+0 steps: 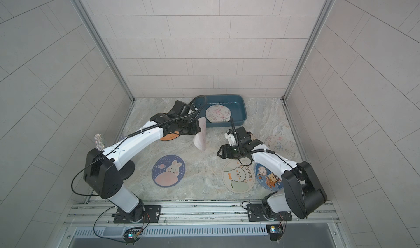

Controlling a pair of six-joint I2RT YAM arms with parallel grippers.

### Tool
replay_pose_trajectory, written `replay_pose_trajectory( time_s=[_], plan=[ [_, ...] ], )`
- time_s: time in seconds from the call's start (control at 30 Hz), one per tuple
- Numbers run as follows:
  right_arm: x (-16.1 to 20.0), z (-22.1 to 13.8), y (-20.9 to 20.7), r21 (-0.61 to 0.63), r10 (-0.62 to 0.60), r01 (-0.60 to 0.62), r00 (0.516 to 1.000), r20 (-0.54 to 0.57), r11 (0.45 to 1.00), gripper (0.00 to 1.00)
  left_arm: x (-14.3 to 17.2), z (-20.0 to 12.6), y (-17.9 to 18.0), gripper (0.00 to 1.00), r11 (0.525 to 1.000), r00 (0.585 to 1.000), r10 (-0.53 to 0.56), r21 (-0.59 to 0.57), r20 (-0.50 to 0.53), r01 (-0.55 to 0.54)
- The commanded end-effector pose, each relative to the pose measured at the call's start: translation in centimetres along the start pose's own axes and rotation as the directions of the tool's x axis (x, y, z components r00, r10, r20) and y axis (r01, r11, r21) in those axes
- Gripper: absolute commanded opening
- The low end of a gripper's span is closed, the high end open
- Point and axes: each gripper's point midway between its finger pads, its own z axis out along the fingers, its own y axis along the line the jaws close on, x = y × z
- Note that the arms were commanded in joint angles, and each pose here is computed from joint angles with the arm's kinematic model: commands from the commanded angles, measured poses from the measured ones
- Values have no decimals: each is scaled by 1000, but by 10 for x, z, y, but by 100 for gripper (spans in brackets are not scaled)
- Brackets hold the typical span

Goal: Put the coasters into the storage box
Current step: Pick up the coaster from the center of the board, then place the coaster in the storage box.

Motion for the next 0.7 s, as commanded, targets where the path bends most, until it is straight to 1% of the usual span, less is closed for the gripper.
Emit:
replay_pose_trajectory(
  time_s=[0.0,0.07,0.3,0.47,0.6,0.67],
  plan=[
    [0,-8,5,-24,7,-7,1000,7,1000,65,-27,3,0,0,1000,1000,12,13,28,-12],
    [-1,-10,6,-28,10,-9,1000,13,1000,65,-49,5,-3,0,999,997,21,29,70,-23],
    [-5,-12,3,-39,25,-24,1000,16,999,66,-115,28,-14,0,992,988,29,113,153,-47],
    [-13,-14,1,-43,39,-38,999,25,998,67,-159,54,-16,0,981,978,-20,195,208,-21],
    [-17,-15,0,-43,47,-46,998,29,998,67,-183,81,-14,0,962,971,-64,275,229,-1],
    [-18,-14,0,-41,50,-49,998,30,998,67,-190,100,-7,0,948,969,-104,317,224,28]
  ],
)
